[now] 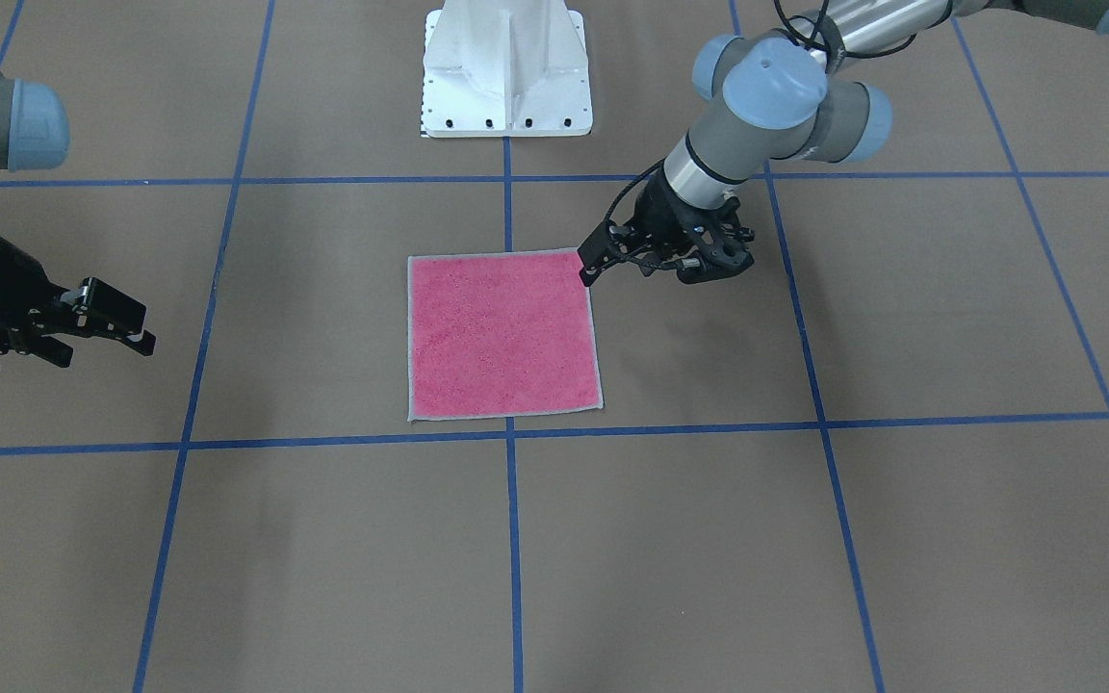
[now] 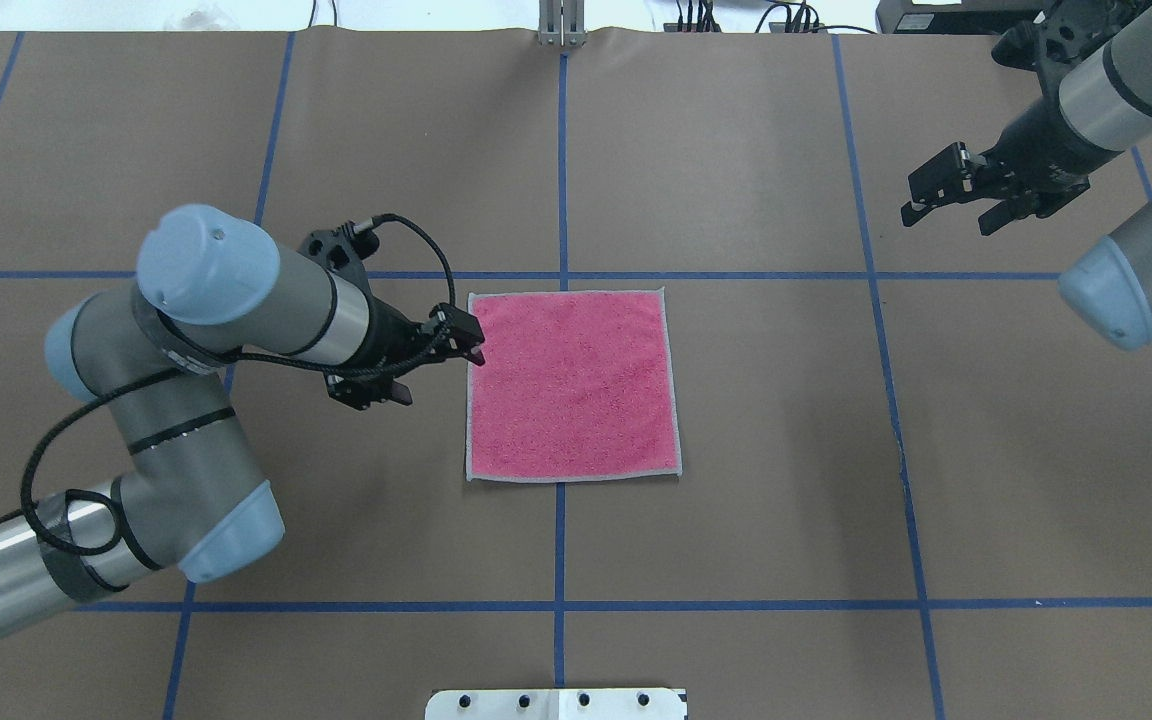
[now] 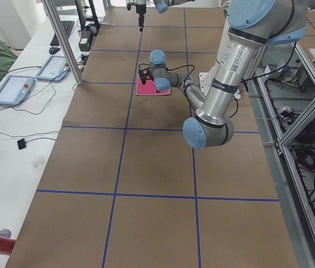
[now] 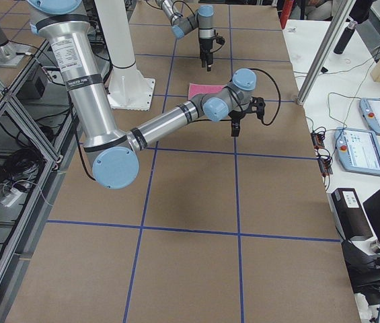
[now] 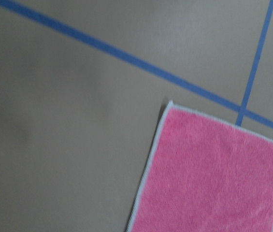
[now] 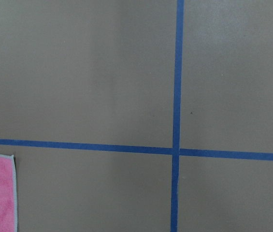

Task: Fold towel twice with both arms
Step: 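Move the left gripper down to the pink towel's corner nearest the robot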

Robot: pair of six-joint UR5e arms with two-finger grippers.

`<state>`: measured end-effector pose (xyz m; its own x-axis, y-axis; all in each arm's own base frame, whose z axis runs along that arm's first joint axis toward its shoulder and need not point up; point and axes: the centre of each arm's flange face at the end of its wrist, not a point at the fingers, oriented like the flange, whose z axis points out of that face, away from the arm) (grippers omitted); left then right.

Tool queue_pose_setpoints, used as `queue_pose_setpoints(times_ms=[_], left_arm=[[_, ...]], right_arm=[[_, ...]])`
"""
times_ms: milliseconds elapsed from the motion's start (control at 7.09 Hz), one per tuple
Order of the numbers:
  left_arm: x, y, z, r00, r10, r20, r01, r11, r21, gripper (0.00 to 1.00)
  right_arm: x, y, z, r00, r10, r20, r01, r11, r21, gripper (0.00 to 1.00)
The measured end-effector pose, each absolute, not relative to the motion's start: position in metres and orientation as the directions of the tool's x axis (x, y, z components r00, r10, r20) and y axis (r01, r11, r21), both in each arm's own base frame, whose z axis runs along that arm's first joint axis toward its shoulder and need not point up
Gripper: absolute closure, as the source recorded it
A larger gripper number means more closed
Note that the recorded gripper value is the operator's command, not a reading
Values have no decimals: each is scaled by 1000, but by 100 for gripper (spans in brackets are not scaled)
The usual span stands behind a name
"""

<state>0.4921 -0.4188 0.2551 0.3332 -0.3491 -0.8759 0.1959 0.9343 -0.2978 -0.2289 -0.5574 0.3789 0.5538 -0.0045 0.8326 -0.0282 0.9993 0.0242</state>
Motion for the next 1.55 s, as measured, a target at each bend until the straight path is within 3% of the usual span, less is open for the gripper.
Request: queue_pose_setpoints(times_ms=[564, 1269, 1551], left_arm=[[550, -366, 262, 375, -366, -852, 167, 930, -326, 3], [568, -353, 275, 406, -362, -839, 148, 932, -330, 42], [569, -353, 276, 406, -361, -839, 147, 932, -330, 52]], right_arm=[[-241, -554, 374, 548, 12, 836, -26, 1000, 2, 0], [-245, -554, 365, 538, 14, 843, -26, 1000, 0, 0], [-244, -555, 364, 537, 15, 843, -27, 1000, -1, 0]])
